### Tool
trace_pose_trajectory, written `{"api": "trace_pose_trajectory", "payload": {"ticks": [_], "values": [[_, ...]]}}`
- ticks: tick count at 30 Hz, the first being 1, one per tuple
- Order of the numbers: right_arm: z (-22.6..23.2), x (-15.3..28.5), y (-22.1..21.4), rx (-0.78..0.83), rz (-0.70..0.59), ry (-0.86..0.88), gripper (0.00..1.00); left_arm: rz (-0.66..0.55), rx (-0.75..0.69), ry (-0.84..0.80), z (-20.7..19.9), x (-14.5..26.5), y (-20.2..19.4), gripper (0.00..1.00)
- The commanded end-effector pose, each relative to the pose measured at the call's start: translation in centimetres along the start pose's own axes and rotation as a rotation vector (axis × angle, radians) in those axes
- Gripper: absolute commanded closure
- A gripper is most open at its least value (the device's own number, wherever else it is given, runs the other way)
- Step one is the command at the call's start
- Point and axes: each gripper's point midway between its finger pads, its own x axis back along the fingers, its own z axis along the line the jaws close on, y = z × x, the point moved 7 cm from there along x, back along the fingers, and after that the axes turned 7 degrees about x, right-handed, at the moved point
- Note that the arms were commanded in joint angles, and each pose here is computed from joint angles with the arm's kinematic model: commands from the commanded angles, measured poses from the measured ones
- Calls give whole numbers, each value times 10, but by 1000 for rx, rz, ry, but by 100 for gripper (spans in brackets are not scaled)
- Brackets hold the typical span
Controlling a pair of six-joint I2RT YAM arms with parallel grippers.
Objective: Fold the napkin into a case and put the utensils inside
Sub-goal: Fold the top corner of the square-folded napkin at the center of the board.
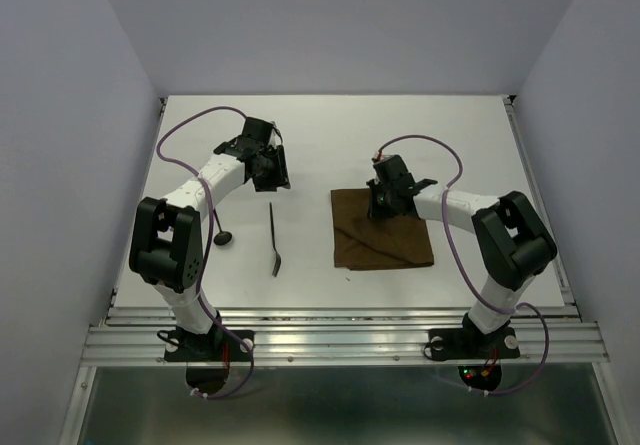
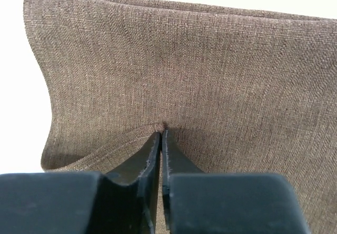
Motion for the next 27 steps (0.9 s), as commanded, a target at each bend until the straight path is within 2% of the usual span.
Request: {"api": "trace_pose_trajectory", "payload": {"ticks": [1,3,14,27], "values": [[-3,19,21,-14,-117,-36,96,-7,-13,-3,1,5,-1,50],[-4,24,25,-21,-140,-55,99,-6,-13,-2,2,5,-2,50],[-26,44,50,-116,-271,-207,99,-3,-12,-1,3,4,-4,50],[-77,34,59,-304,-276,-327,99,-5,-17,0,4,8,-5,50]]}}
